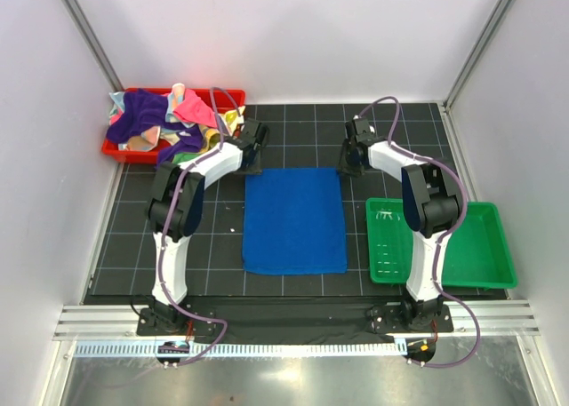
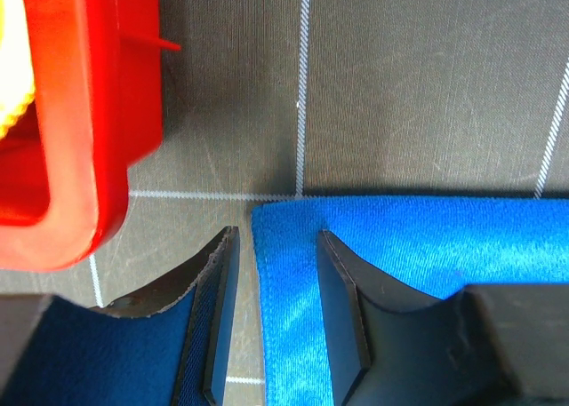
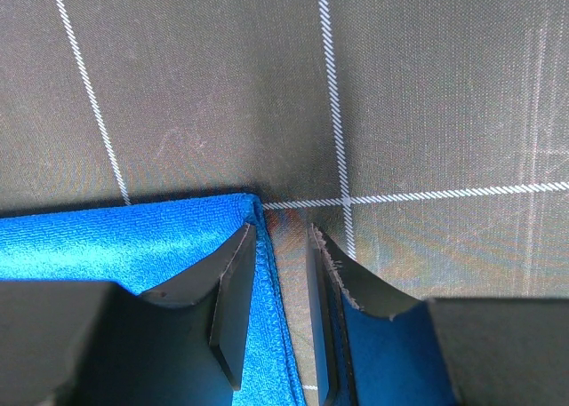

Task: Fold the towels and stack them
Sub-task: Fold the towel

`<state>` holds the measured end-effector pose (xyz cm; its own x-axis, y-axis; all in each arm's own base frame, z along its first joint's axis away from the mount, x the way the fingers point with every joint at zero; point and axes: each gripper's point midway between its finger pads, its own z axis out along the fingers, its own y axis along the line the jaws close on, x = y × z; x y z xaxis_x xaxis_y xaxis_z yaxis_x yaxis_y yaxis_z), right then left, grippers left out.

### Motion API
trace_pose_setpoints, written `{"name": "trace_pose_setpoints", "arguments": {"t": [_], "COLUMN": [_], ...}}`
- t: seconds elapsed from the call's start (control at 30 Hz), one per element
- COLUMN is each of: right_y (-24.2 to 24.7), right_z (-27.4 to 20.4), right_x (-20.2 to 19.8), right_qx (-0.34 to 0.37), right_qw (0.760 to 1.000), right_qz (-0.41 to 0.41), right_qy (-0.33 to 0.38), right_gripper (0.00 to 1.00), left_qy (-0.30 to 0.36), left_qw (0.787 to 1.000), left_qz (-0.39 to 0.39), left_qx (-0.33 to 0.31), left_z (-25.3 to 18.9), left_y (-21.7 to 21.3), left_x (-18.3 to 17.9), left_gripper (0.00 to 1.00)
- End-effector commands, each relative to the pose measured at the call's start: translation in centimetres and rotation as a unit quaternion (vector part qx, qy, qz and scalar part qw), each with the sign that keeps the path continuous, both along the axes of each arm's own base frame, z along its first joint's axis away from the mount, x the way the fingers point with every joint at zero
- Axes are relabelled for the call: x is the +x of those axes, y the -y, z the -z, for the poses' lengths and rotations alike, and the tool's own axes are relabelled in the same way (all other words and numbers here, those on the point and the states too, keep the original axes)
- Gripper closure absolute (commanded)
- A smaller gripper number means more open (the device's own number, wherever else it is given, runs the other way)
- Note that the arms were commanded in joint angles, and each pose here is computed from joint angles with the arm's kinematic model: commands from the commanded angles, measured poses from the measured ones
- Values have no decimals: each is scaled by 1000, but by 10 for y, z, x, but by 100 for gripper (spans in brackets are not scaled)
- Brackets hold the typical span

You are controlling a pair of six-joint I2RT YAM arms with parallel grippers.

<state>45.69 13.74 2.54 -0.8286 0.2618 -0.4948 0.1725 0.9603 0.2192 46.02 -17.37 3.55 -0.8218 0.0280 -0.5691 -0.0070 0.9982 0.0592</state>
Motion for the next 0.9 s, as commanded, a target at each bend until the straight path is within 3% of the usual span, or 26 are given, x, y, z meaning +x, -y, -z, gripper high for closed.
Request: {"name": "trace_pose_setpoints", "arguments": {"t": [0.0, 0.37, 0.87], "right_y": [-6, -12, -20], "right_z": [-4, -26, -6], "right_x": [9, 15, 16], "right_qx": [-11, 6, -15], "right_qw": [1000, 998, 999], "right_qz": [-10, -8, -20], "right_qy": [19, 59, 38], "right_gripper": [64, 64, 64], "left_qy": [27, 53, 53], "left_qw": [1000, 998, 998], "left_qz": [-7, -10, -13], "left_qx": [0, -18, -23], "left_z": [-1, 7, 16], "left_y": [-3, -2, -1], "left_x": [14, 13, 13], "left_gripper": [57, 58, 61]}}
